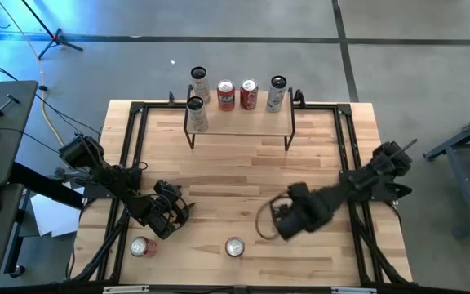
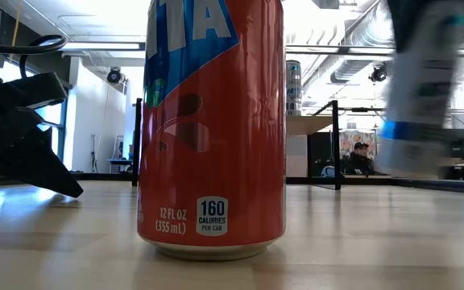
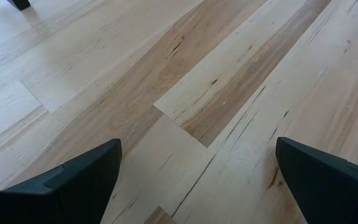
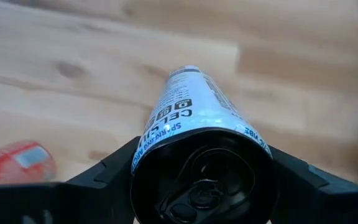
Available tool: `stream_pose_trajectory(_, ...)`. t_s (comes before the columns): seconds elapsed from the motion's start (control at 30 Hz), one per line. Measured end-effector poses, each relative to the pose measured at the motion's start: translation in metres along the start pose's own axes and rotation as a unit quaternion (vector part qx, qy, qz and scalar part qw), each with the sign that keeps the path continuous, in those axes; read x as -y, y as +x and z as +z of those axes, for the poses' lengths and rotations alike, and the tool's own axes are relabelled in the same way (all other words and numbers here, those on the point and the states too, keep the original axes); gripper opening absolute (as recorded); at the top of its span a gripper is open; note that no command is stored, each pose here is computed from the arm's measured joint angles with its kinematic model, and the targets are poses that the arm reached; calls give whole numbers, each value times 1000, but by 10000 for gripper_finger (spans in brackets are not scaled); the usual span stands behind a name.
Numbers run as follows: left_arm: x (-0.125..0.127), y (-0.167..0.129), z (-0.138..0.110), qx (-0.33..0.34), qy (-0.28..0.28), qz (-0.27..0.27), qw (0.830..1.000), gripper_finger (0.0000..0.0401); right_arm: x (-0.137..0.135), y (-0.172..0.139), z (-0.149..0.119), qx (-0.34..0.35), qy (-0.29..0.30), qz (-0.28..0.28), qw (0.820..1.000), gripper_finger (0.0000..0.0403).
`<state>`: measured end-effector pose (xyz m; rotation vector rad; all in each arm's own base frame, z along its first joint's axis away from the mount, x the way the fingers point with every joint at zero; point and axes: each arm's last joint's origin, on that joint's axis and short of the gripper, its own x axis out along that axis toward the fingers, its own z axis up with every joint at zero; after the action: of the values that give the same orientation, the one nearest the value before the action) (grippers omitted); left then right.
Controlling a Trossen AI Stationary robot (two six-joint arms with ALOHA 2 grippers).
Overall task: Place canned beverage on shelf
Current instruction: Put the white and blue soda can on the shelf aligned with the other white and blue soda can
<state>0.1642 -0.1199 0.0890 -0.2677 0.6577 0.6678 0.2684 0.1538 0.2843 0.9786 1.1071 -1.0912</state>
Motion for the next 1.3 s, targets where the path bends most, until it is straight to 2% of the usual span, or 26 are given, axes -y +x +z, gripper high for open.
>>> stream_pose_trajectory(0.27, 0, 0, 0, 0, 0, 0, 1000, 400, -22, -4, 74, 32, -81, 20, 996, 250)
stream_pose_trajectory(0.47, 0, 0, 0, 0, 0, 0, 1000, 400, -27, 7, 131, -7, -126, 33, 991, 251)
stream_pose_trajectory(0.67, 0, 0, 0, 0, 0, 0, 1000, 400, -24, 15, 172, -12, -151, 42, 988, 252)
stream_pose_trajectory(0.8, 0, 0, 0, 0, 0, 0, 1000, 400, -25, 25, 189, -19, -151, 35, 988, 252)
stream_pose_trajectory(1.1, 0, 0, 0, -1, -1, -1, 1000, 400, -33, 57, 203, -60, -164, 5, 985, 252)
stream_pose_trajectory(1.3, 0, 0, 0, -3, -1, -2, 1000, 400, -33, 60, 210, -53, -168, 8, 984, 254)
